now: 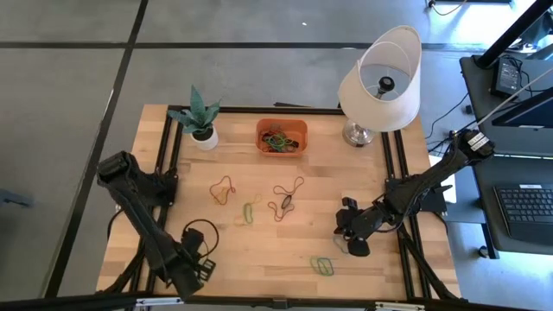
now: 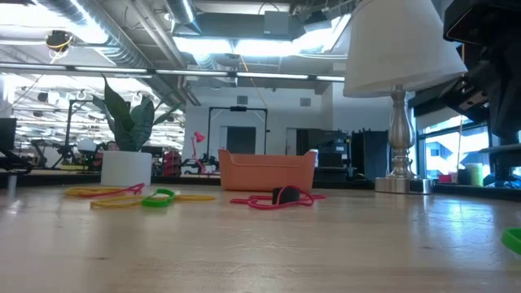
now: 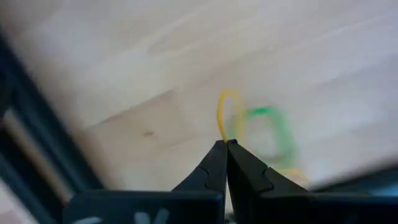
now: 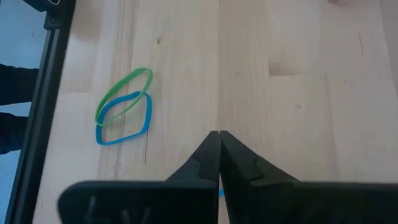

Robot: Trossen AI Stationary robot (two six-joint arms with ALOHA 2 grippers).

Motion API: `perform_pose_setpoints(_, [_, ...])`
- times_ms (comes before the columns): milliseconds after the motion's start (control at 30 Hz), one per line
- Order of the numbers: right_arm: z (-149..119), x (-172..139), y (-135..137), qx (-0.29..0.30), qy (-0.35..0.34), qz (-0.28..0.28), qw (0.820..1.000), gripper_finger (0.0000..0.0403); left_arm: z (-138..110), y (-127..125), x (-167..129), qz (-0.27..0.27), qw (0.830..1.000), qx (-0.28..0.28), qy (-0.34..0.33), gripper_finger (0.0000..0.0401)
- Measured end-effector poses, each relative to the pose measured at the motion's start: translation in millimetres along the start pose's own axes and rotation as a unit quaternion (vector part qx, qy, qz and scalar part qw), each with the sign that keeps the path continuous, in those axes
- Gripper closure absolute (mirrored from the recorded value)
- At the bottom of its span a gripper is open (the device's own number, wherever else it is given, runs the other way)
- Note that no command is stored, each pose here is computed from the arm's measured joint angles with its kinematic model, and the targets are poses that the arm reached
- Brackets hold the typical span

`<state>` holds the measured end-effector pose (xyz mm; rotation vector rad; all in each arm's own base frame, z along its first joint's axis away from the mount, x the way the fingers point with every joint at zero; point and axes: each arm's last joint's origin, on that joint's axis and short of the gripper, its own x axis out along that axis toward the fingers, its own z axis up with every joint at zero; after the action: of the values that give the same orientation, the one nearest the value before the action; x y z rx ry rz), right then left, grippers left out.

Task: Pick and place rubber bands into bin
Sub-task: Put the bottom yellow rubber band into the orange bin

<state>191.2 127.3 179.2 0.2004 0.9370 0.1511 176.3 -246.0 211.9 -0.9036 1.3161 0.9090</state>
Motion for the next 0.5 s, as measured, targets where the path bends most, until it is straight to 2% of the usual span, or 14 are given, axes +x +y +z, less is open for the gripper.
perform_pose_setpoints(133, [0,0,0,-0.009,-0.001,0.001,1.0,0.0396,7,-1,-31,-0.059,0.996,0.017,-0.06,0.0399])
perform_pose_setpoints(267, [1,0,1,-0.012,-0.006,0.004,1.0,0.0396,21,-3,-56,-0.118,0.985,0.023,-0.124,0.0399])
perform_pose_setpoints(500, [4,0,1,-0.018,-0.022,0.004,1.0,0.0396,64,-10,-77,-0.147,0.962,0.057,-0.221,0.0399])
